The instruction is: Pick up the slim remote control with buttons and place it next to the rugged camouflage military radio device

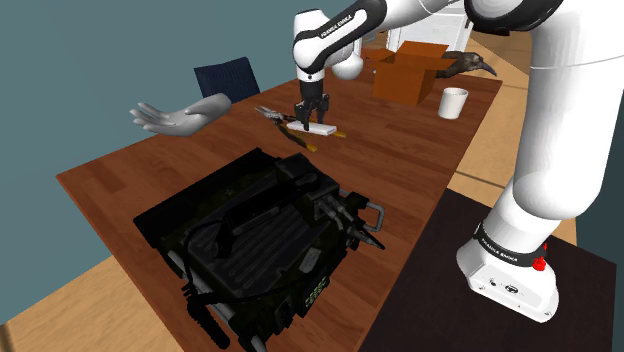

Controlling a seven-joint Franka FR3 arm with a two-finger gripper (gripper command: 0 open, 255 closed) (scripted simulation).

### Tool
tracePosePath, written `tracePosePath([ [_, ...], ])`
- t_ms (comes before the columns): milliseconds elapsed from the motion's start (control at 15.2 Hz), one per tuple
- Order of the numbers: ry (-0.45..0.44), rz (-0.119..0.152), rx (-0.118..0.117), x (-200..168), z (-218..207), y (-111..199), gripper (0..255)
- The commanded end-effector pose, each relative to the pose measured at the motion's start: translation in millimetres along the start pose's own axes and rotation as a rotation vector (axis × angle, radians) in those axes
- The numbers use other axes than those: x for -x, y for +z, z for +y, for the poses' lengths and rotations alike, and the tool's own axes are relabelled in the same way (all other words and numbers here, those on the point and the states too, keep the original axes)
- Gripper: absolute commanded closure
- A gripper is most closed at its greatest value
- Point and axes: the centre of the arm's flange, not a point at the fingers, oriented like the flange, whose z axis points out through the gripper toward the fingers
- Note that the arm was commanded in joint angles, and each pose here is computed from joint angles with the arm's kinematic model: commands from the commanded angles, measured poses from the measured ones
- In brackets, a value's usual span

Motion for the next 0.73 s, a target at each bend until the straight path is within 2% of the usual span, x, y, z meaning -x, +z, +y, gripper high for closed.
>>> tracePosePath([
  [0,0.001,0.000,0.000,0,0,-11,255],
  [660,0.001,0.000,0.000,1,1,-64,255],
])
